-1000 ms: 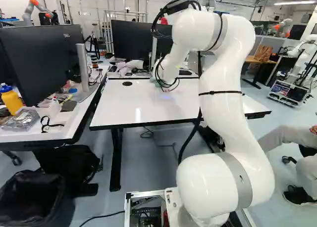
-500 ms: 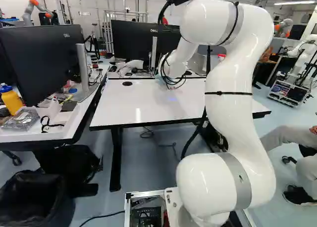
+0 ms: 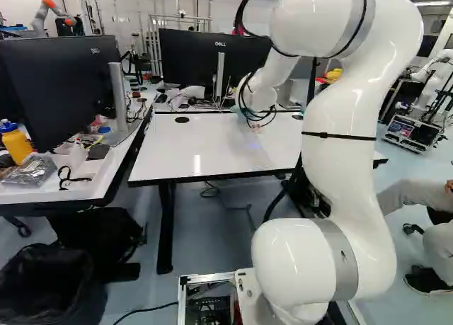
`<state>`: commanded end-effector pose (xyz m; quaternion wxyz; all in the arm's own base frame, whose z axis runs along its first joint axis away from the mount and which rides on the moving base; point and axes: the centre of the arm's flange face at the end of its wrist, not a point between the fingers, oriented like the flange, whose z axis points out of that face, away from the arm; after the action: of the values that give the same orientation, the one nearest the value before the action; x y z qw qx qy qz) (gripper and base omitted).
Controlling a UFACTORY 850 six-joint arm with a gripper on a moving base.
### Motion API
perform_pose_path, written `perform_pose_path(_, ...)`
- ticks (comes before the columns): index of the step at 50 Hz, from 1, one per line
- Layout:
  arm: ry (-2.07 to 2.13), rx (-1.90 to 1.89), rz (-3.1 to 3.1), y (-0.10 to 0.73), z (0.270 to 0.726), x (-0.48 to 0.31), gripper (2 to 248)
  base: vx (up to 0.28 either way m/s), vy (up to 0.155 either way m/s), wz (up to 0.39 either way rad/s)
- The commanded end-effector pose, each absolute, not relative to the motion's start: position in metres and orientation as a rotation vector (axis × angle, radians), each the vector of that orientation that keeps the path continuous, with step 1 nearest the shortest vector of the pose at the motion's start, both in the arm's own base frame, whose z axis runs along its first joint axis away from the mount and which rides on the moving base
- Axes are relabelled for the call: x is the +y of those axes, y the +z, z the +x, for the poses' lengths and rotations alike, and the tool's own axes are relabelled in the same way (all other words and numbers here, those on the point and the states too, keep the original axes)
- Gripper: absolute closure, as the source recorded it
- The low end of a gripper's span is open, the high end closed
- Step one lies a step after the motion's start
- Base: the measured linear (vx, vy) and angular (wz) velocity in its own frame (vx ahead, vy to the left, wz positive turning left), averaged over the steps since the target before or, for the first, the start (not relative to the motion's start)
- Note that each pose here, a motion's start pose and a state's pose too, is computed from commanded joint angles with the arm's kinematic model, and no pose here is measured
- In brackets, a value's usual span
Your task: Clean the table with the green towel
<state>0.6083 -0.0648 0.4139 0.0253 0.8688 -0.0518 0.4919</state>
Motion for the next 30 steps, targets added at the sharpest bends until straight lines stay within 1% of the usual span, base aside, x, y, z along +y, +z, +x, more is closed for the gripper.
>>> perform_pose_path(30,1.481,-0.245,2.667,0.417,0.573,-0.099,190,0.000,0.000,0.000)
